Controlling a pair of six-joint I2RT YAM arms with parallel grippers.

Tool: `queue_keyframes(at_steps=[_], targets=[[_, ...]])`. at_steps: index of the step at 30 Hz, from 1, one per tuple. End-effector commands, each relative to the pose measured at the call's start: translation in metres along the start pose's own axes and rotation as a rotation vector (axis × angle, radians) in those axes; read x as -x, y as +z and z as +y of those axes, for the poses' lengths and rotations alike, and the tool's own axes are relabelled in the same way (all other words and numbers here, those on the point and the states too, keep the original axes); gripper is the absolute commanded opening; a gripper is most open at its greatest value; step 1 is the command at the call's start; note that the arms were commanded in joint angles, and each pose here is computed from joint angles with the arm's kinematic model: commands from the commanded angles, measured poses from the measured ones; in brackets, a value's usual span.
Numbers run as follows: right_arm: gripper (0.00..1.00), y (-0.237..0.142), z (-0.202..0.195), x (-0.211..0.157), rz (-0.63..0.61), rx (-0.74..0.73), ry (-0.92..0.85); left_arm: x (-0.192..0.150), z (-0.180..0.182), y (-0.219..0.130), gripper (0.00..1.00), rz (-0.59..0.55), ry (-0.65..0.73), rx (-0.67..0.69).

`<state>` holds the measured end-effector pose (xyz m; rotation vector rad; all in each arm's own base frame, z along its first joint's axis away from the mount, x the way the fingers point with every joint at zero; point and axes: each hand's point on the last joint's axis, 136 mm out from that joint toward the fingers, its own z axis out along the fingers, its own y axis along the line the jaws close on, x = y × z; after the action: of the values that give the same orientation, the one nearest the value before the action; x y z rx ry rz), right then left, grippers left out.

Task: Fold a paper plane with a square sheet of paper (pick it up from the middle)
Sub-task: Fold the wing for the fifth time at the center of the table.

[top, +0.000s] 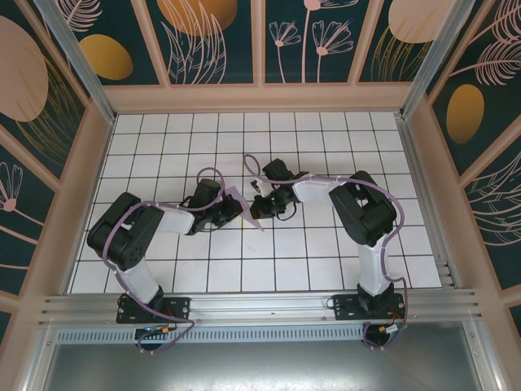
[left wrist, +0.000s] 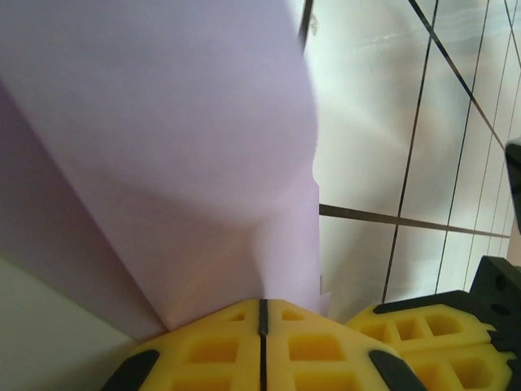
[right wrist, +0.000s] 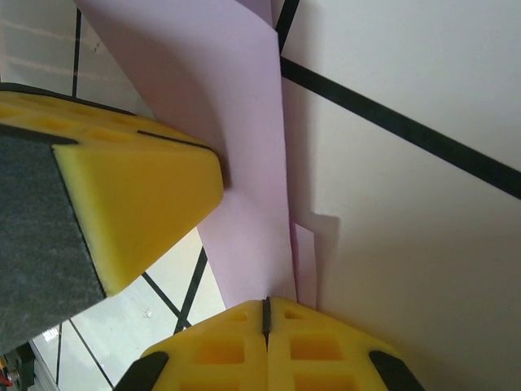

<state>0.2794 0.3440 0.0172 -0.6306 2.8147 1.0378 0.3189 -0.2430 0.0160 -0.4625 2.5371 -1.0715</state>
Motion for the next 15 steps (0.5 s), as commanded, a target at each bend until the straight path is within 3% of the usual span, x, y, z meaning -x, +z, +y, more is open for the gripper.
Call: queue_keyframes(at_steps=[1, 15], targets=[[0.00, 0.014, -0.036, -0.027, 0.078, -0.130, 0.036, 0.011, -0.002, -0.002, 0.14, -0.048, 0.080, 0.018], [0.00, 0.021, -0.043, -0.033, 0.097, -0.150, 0.047, 0.029, -0.010, 0.007, 0.15, -0.098, 0.147, 0.022]])
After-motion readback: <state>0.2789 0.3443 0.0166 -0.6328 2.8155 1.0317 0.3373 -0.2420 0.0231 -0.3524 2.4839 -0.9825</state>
